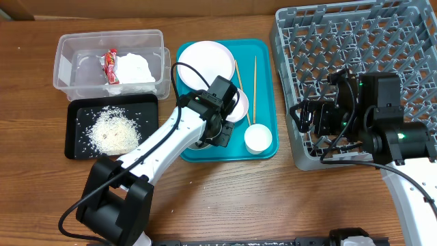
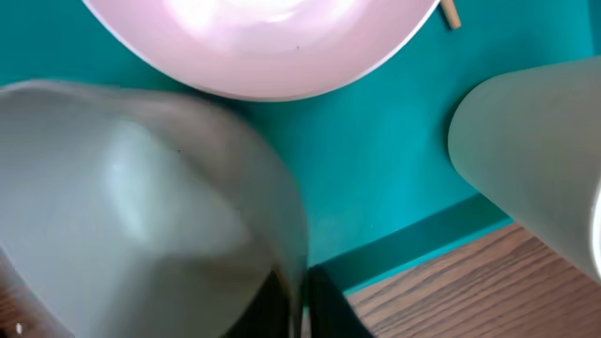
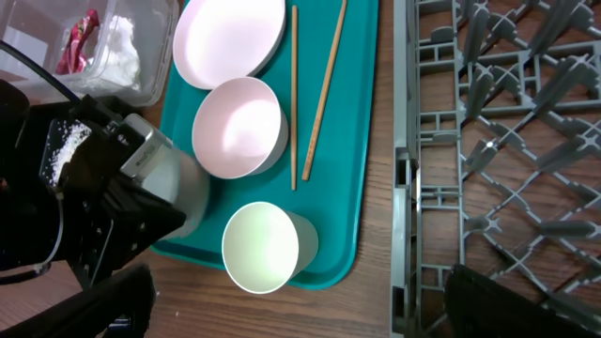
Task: Sort waste into correct bins and load items into the dishwasher
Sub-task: 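Return the empty bowl to the teal tray with the left gripper, then release the bowl and grasp the white cup with the left gripper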
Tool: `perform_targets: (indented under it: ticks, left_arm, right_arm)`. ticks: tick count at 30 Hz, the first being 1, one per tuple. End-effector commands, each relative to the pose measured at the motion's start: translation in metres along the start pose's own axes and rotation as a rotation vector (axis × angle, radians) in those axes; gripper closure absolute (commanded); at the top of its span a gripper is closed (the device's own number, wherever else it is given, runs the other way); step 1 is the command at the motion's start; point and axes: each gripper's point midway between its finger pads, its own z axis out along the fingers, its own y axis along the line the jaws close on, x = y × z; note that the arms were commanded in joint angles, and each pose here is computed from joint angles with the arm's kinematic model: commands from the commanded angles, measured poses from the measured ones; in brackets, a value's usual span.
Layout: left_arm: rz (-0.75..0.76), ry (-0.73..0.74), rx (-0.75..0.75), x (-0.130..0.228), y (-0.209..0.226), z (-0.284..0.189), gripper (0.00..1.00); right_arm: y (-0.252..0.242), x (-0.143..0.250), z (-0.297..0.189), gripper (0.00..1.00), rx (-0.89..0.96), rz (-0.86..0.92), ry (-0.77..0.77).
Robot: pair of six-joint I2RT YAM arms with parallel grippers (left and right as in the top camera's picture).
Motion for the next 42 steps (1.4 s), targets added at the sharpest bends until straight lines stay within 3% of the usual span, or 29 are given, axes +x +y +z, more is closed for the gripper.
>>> perform_targets:
  ticks: [1, 6, 22, 30, 35, 42]
  left_arm:
    - [-0.003, -0.02, 0.034, -0.009, -0.008, -0.004, 0.82]
    - [-0.001, -0.03, 0.056, -0.012, -0.013, -0.006, 0.69]
    - [0.005, -0.026, 0.055, -0.017, -0.014, -0.023, 0.66]
    - [0.03, -0.096, 0.07, -0.043, -0.022, -0.059, 0.5]
    - [0.074, -0.123, 0.132, -0.052, -0.038, -0.08, 0.35]
    - [0.139, -0.145, 0.172, -0.055, -0.062, -0.082, 0.29]
  right_arm:
    - [0.005, -0.009, -0.003, 0.0, -0.012, -0.011, -0.029]
    - [0.005, -0.011, -0.003, 0.0, -0.013, -0.014, -0.035]
    - [0.005, -0.011, -0.003, 0.0, -0.013, -0.014, -0.035]
    - [0.005, -0.01, -0.003, 0.0, -0.013, -0.013, -0.033]
    - [0.005, -0.011, -0.003, 0.0, -0.014, -0.014, -0.036]
    - [0.005, -0.01, -0.003, 0.0, -0.012, -0.012, -0.03]
